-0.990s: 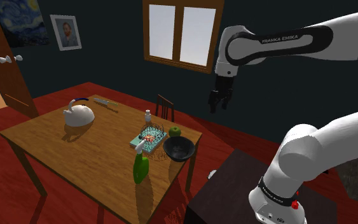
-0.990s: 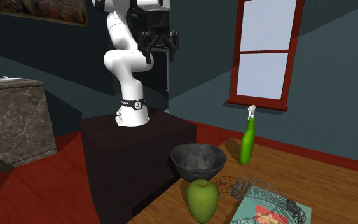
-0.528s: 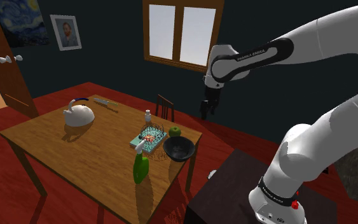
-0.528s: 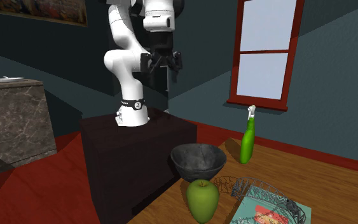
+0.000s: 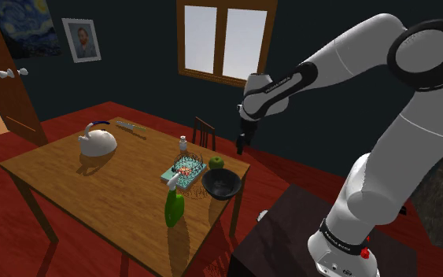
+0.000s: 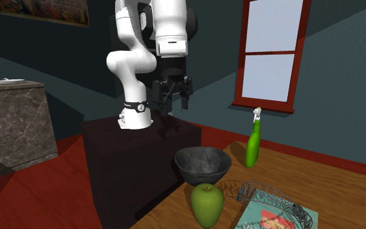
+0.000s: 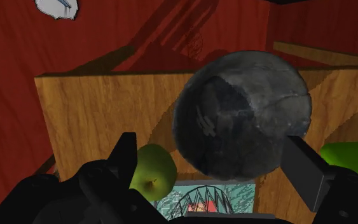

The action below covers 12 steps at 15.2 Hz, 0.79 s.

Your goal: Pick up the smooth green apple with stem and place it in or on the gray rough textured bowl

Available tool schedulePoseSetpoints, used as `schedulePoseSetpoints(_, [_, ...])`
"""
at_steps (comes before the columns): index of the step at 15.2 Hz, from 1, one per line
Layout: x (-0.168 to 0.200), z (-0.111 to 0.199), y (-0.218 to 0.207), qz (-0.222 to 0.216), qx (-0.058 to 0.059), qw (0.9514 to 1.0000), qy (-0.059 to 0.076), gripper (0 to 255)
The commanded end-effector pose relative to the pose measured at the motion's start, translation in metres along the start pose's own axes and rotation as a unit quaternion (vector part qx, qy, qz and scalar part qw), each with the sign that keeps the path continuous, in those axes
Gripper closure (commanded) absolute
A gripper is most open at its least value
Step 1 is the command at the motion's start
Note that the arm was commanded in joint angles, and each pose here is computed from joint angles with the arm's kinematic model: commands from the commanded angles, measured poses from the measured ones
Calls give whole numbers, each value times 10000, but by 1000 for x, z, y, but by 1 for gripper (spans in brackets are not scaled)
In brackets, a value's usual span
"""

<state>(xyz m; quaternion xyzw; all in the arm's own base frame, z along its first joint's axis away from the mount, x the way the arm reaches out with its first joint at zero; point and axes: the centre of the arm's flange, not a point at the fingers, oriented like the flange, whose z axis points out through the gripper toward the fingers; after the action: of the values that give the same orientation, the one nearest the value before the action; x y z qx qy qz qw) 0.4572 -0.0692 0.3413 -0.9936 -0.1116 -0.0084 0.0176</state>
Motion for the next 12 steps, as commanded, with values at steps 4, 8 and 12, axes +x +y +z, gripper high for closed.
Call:
schedulePoseSetpoints(4, [39,46,16,-525,-127,9984,174,0])
schedulePoseSetpoints(8, [73,81,26,-933,-221,9949,307,0])
schedulePoseSetpoints(12, [109,114,34,-1339,-314,9895,440,0])
